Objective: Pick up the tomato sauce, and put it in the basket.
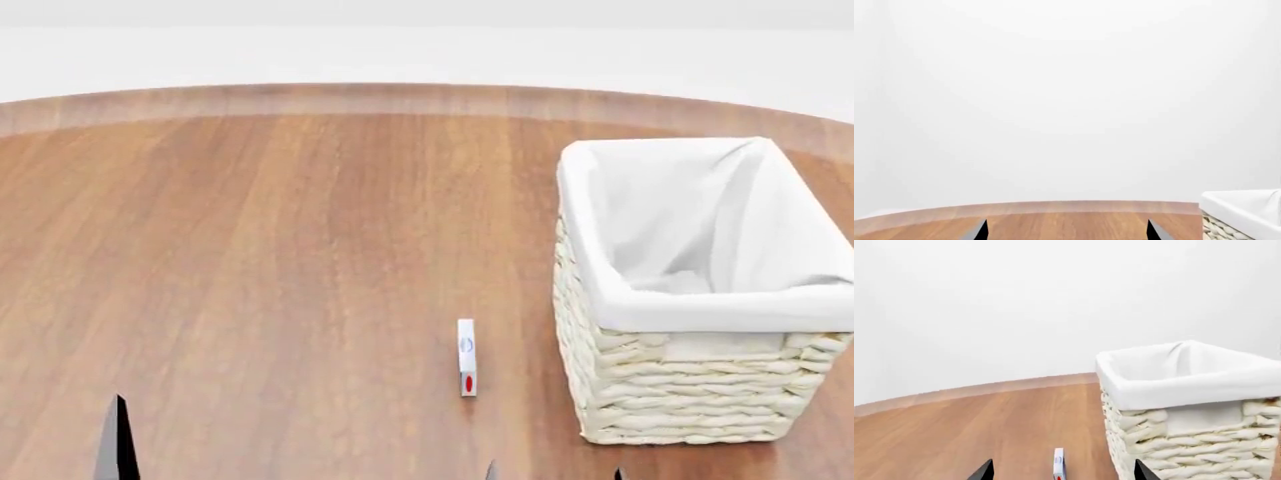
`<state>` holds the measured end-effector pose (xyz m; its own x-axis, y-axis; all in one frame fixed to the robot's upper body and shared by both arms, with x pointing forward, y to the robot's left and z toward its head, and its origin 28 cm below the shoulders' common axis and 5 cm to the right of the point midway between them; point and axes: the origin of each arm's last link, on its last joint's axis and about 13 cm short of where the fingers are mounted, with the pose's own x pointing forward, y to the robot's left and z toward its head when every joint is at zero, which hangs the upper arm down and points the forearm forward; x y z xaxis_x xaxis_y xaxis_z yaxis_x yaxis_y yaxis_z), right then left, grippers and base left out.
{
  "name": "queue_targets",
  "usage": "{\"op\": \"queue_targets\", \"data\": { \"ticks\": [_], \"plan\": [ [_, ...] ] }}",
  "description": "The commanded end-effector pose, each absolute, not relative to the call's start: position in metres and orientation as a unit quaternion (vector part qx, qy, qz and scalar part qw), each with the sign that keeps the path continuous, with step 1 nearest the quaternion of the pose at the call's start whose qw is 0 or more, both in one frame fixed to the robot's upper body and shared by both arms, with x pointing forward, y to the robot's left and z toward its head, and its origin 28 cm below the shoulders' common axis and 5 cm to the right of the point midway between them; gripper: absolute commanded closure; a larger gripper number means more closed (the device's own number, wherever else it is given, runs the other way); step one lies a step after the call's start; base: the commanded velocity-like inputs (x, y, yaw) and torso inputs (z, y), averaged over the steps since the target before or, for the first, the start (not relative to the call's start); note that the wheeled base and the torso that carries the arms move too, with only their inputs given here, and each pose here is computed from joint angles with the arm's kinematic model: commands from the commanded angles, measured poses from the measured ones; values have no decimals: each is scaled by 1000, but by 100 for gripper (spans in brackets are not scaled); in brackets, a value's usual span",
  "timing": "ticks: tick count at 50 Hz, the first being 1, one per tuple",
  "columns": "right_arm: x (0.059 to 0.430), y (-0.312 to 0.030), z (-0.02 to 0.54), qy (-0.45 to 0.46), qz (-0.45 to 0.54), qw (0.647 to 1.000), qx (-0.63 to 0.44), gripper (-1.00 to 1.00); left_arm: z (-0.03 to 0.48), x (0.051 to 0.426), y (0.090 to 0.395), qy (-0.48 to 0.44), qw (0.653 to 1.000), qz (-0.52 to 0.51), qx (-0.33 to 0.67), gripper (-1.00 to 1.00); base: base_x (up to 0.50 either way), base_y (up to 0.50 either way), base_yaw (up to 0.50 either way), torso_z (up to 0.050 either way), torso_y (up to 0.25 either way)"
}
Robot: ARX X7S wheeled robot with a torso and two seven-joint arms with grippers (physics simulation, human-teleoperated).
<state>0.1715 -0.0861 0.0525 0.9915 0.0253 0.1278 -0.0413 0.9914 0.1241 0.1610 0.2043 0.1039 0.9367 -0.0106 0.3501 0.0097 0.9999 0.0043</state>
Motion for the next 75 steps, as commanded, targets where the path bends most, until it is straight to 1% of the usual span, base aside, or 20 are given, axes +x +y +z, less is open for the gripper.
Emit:
{"op": "queue_targets", "data": {
  "ticks": [1, 8, 18, 23, 32, 58, 75],
  "plan": [
    [176, -80, 47, 27, 14, 998, 59, -100, 104, 162, 204, -178, 984, -6, 1, -100, 0, 0, 0, 0, 0],
    [176, -79, 45, 46, 19, 997, 61, -100, 103, 161, 204, -177, 984, -5, 0, -100, 0, 0, 0, 0, 0],
    [179, -76, 37, 103, 4, 993, 59, -100, 104, 161, 204, -178, 984, -6, 0, -100, 0, 0, 0, 0, 0],
    [180, -75, 34, 122, 15, 989, 79, -100, 104, 161, 204, -178, 984, -6, 0, -100, 0, 0, 0, 0, 0],
    [184, -78, 23, 147, -2, 984, 105, -100, 103, 162, 204, -177, 984, -6, 0, -100, 0, 0, 0, 0, 0],
    [174, -78, 21, 159, -4, 983, 94, -100, 103, 161, 205, -178, 984, -5, -5, -100, 0, 0, 0, 0, 0],
    [150, -82, 31, 152, -13, 985, 82, -100, 101, 160, 207, -180, 984, -3, -11, -100, 0, 0, 0, 0, 0]
  ]
}}
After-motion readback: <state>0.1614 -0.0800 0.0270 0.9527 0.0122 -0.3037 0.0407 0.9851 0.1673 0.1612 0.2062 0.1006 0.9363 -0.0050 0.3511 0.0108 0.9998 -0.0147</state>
